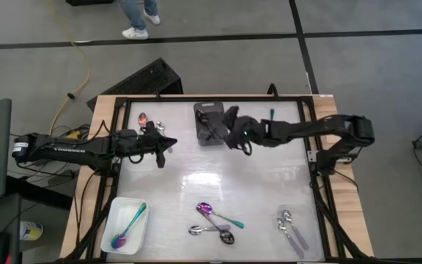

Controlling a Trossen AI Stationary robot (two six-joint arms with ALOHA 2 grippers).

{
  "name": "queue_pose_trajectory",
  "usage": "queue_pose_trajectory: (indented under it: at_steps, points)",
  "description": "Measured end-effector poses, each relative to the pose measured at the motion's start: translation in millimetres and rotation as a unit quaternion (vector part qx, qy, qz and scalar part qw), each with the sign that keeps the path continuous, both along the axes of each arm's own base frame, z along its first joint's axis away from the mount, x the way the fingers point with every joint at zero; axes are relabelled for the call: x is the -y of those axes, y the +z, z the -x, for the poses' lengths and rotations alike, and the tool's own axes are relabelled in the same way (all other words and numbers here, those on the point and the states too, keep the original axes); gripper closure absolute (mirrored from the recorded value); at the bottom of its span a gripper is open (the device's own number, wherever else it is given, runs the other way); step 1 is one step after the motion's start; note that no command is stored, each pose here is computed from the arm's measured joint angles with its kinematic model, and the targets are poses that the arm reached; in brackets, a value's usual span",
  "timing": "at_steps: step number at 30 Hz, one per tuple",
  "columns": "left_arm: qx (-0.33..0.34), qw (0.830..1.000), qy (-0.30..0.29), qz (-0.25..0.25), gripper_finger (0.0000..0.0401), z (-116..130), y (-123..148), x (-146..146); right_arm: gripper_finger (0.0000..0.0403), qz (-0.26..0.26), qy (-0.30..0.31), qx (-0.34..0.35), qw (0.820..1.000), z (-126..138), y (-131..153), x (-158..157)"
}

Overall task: Sort silverware by color (type)
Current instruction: Put the black spoon into the black bin

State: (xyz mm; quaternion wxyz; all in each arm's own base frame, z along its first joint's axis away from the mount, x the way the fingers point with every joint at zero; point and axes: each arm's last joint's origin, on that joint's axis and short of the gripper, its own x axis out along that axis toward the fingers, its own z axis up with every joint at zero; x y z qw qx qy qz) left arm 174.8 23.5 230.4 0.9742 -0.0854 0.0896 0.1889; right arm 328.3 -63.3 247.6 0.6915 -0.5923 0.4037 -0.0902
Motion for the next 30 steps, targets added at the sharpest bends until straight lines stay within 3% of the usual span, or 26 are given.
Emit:
queue_pose_trajectory:
  at_steps: [5,9,14,22,30]
  points:
    - [-0.014,1.000,-0.005,-0.023,0.0401,0.2,-0.8,0.0,0.0378,0.073,0.006,-0.056,0.996,-12.6,-16.5,35.5]
    - [-0.019,0.999,-0.009,-0.041,0.0401,0.1,-0.5,-0.1,0.0378,0.075,0.037,-0.075,0.994,-23.1,-23.3,53.0]
    - [-0.023,0.999,-0.009,-0.045,0.0401,0.3,-1.0,-0.2,0.0378,0.069,0.056,-0.088,0.992,-40.7,-32.0,60.5]
    - [-0.020,0.999,-0.018,-0.028,0.0401,0.1,-1.7,1.2,0.0378,0.112,0.094,-0.154,0.977,-57.7,-48.8,65.7]
    - [-0.028,0.999,-0.022,-0.028,0.0401,0.5,-3.1,1.5,0.0366,0.108,0.092,-0.148,0.979,-61.9,-48.9,65.5]
